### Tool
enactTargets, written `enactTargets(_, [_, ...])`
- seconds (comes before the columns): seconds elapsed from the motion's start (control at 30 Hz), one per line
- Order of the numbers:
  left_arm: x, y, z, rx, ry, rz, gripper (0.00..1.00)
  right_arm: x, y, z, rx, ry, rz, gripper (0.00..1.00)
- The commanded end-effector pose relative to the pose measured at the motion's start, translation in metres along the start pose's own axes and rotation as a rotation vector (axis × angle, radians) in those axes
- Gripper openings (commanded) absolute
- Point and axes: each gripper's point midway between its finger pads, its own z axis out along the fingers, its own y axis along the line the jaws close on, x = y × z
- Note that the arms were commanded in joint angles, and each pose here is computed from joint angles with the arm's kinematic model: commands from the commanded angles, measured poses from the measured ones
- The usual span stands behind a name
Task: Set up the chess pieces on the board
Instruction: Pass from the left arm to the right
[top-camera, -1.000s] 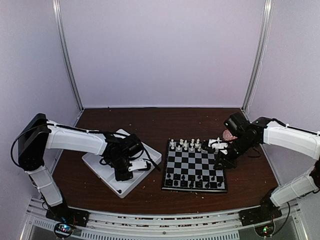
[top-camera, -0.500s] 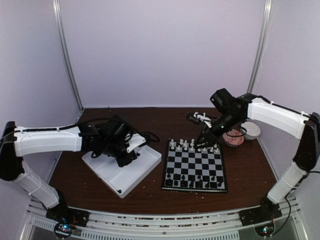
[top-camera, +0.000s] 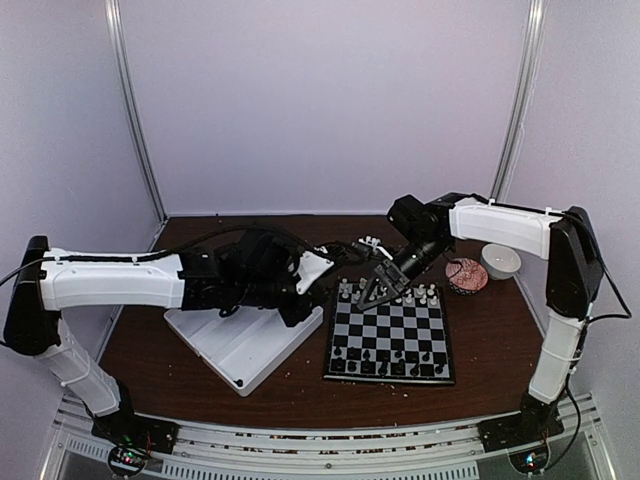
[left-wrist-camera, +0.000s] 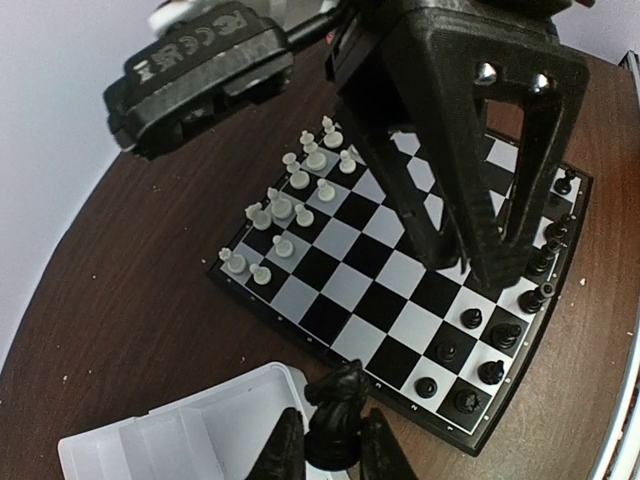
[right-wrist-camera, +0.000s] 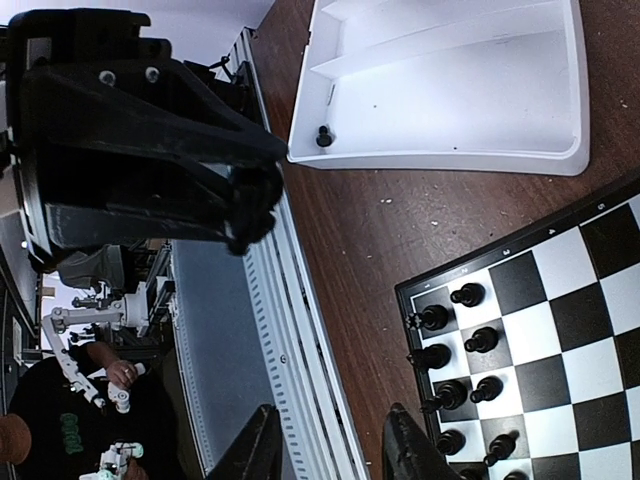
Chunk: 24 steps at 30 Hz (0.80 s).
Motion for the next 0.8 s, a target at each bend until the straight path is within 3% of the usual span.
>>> enactTargets(0.0, [-0.025, -0.006, 0.004, 0.004, -0.064, -0.013, 0.13, -0.009, 0.014, -0.002, -0.052, -0.049, 0.026, 0.36])
enactTargets(0.77, [-0.029, -0.013, 0.020, 0.004, -0.034, -0.010, 0.12, -0.041, 0.031, 0.003, -0.164, -0.105, 0.042, 0.31])
